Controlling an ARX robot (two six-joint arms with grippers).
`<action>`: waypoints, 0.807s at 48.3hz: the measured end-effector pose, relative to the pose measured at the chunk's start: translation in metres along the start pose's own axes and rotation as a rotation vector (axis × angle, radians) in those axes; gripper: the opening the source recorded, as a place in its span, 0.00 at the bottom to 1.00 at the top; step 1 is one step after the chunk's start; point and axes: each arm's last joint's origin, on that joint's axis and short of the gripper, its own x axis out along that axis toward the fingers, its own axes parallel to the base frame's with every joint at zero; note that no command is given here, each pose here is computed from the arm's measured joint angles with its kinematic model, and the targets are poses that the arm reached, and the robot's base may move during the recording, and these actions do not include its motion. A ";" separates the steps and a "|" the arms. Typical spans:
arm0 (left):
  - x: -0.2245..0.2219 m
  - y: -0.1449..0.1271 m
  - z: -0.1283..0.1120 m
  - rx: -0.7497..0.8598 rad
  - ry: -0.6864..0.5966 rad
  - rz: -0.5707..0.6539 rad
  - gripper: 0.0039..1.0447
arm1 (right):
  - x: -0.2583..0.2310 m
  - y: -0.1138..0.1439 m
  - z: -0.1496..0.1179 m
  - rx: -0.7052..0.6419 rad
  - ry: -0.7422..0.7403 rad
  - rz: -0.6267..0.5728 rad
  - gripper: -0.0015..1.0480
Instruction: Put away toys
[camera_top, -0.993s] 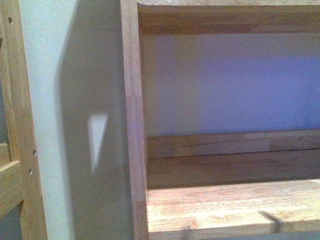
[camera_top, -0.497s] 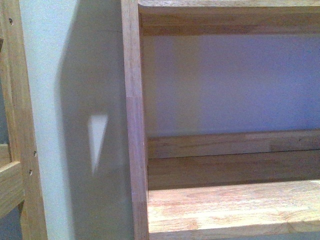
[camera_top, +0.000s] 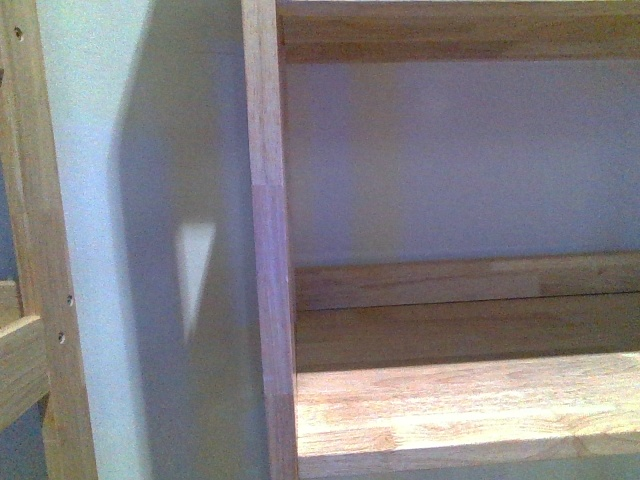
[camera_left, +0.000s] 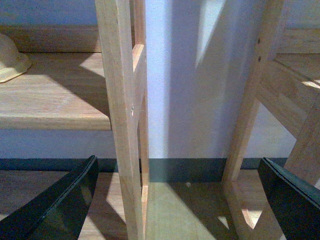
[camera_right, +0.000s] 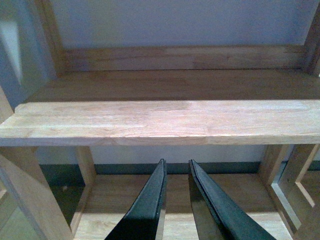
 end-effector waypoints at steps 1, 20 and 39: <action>0.000 0.000 0.000 0.000 0.000 0.000 0.95 | 0.000 0.000 -0.002 0.000 0.002 -0.001 0.18; 0.000 0.000 0.000 0.000 0.000 0.000 0.95 | 0.000 0.000 -0.028 0.000 0.000 -0.003 0.18; 0.000 0.000 0.000 0.000 0.000 0.000 0.95 | 0.000 0.000 -0.040 0.000 -0.003 -0.003 0.18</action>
